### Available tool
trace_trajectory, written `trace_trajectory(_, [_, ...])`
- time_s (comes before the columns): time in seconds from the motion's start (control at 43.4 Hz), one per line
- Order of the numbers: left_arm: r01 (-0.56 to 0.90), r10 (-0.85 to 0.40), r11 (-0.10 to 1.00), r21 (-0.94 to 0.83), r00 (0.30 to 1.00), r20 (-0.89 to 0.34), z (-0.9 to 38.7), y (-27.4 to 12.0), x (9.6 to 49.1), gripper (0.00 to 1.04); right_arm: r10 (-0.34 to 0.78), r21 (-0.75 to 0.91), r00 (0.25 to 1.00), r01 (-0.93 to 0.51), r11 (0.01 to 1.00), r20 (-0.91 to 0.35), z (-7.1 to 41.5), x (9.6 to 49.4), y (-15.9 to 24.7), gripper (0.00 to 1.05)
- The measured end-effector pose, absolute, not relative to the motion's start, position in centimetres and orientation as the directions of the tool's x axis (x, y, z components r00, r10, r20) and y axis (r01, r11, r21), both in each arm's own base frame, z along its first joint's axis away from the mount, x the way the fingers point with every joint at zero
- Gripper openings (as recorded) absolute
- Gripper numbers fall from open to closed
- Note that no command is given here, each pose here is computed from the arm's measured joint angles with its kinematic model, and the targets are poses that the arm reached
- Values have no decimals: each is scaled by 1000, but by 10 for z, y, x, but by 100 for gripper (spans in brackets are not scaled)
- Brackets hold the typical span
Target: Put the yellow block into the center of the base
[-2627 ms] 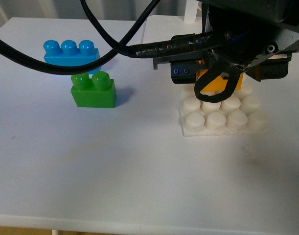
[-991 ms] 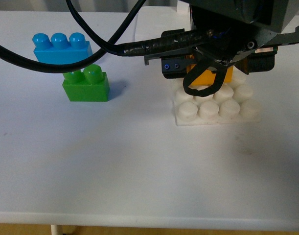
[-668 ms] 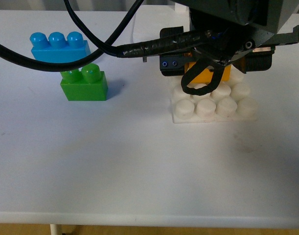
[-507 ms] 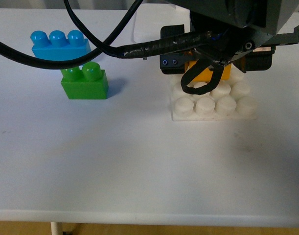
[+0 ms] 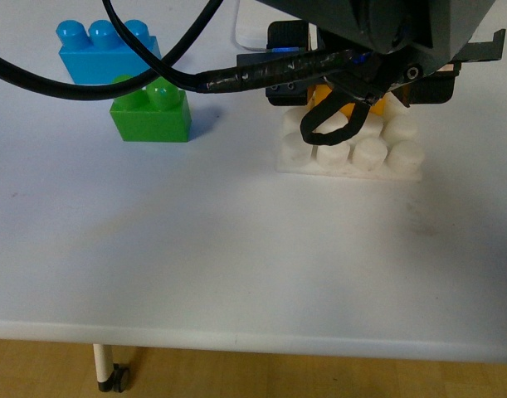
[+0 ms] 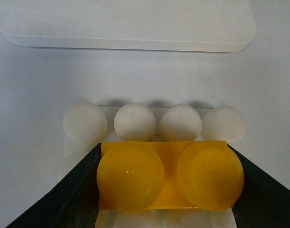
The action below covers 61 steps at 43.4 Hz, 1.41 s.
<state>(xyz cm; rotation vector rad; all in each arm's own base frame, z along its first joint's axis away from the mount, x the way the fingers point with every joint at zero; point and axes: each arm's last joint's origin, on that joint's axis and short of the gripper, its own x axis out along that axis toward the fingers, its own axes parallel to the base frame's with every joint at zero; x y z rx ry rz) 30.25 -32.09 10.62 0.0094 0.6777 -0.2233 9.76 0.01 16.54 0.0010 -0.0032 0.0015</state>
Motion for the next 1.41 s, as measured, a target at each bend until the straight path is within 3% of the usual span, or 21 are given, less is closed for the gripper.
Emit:
trace_trajectory(0.783, [215,-201,975,-55,755,-625,99,-316,300,65,2,1,1000,-2,1000,3,165,98,0,95])
trace_trajectory(0.968, [208,-181,978,-31,759,-626,98,-309,300,100,2,1,1000,-2,1000,3,165,98,0,95])
trace_trajectory(1.406, [196,-166,980,-18,776,-608,114,-290,296,98,2,1,1000,-2,1000,3,165,98,0,95])
